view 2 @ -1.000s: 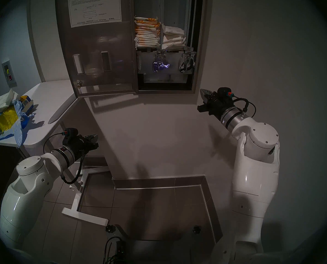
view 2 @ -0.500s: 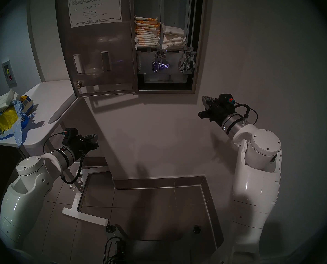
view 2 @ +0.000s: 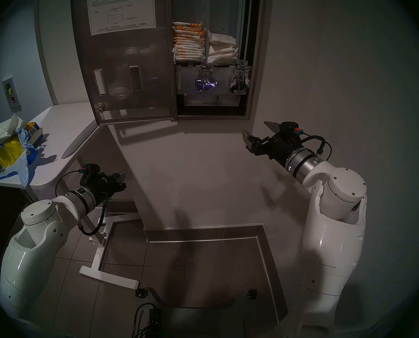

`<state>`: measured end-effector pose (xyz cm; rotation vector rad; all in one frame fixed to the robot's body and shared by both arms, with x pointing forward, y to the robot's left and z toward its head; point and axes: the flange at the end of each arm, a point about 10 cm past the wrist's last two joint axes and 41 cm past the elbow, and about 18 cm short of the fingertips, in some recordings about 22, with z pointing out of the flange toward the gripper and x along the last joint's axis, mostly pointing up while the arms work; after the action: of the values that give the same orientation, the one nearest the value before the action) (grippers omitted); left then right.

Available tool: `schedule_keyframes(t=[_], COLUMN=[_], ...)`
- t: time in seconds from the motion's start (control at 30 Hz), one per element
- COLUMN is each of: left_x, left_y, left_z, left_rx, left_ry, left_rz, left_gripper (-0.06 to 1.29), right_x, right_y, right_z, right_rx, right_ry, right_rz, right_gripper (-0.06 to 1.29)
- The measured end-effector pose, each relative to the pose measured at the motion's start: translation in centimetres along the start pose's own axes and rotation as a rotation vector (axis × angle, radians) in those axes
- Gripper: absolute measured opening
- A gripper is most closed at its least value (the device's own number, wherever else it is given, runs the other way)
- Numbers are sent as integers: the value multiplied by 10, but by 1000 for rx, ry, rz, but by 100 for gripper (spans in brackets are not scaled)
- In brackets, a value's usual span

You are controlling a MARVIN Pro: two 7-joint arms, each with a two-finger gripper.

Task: Open the dispenser door, put the pads inside, close the door

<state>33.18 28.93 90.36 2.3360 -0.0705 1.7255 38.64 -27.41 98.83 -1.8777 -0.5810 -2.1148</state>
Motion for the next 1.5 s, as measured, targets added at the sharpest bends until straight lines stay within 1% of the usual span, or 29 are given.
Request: schedule_keyframes(t=[0.37, 0.47, 0.5, 0.53, 0.57, 0.73, 0.8, 0.97, 1.03, 1.17, 1.2, 1.33, 1.4, 1.47, 1.5], left_x=[1, 8, 10, 16, 19, 42, 55, 77, 91, 109, 115, 131, 141, 147, 152], left_y=[0, -2, -2, -3, -3, -4, -3, -1, -1, -5, -7, -14, -21, -25, -29], left_z=[0, -1, -1, -2, -2, -6, -9, -18, -23, -32, -35, -43, -50, -55, -59], left_rx=[-4, -10, -11, -12, -13, -23, -30, -35, -27, -5, 8, 52, 85, 109, 128], left_ry=[3, 20, 27, 43, 50, 117, 158, 231, 273, 323, 337, 371, 388, 398, 403], left_rz=[3, 21, 26, 39, 43, 85, 114, 184, 242, 336, 373, 475, 547, 599, 642], left_gripper=[32, 32, 55, 110, 124, 123, 123, 123, 123, 123, 123, 123, 123, 123, 123], right_x=[0, 0, 0, 0, 0, 0, 0, 0, 0, 0, 0, 0, 0, 0, 0], right_y=[0, 0, 0, 0, 0, 0, 0, 0, 0, 0, 0, 0, 0, 0, 0], right_z=[-1, -1, -1, -1, -1, -1, -1, -1, -1, -1, -1, -1, -1, -1, -1], right_rx=[11, 14, 15, 15, 16, 16, 15, 14, 13, 12, 12, 12, 12, 12, 12], right_ry=[2, 3, 3, 3, 3, 3, 3, 3, 2, 3, 3, 3, 3, 3, 3], right_rz=[0, 0, 0, -1, -1, 0, 0, 0, 0, 0, 0, 0, 0, 0, 0], right_gripper=[124, 124, 124, 124, 124, 124, 124, 124, 124, 124, 124, 124, 124, 124, 124])
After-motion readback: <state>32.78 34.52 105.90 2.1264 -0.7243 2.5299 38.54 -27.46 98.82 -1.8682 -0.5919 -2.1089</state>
